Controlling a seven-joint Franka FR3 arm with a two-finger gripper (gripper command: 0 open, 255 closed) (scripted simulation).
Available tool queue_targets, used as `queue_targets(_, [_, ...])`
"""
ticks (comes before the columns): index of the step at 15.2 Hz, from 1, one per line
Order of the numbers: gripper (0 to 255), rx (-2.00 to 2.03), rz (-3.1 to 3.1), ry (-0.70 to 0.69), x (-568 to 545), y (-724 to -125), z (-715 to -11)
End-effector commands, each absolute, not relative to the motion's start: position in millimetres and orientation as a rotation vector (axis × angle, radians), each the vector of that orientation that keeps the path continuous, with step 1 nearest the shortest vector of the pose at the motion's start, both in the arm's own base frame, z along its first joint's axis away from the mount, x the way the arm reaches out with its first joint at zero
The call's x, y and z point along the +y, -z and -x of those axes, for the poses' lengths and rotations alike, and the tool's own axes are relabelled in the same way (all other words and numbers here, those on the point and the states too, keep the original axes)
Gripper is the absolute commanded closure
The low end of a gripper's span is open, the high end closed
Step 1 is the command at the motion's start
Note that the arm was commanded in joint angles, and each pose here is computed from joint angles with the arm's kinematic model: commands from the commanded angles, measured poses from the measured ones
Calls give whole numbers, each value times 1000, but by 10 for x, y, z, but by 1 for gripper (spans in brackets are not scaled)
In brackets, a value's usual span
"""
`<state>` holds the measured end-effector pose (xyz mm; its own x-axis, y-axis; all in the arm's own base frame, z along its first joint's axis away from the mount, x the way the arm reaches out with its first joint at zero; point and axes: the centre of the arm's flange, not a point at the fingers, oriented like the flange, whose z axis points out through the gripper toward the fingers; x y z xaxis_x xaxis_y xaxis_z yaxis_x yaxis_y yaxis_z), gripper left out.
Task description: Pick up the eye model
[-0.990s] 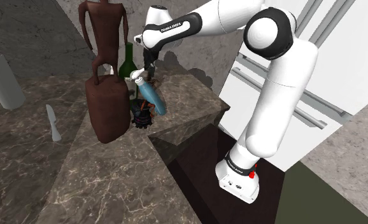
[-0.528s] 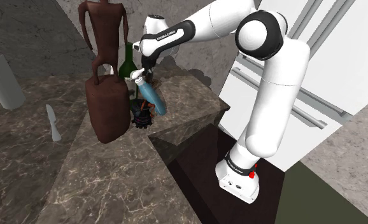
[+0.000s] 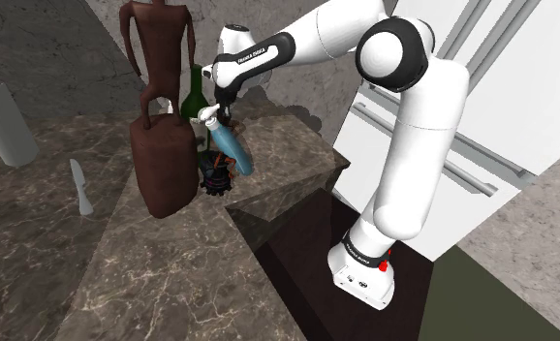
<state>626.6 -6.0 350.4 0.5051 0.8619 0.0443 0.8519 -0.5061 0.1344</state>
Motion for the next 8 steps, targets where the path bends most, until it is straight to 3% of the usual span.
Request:
queue_targets(1, [255, 1509, -2642, -160, -59, -3501, -6265])
queue_targets(8, [255, 1509, -2642, -160, -58, -3709, -6257])
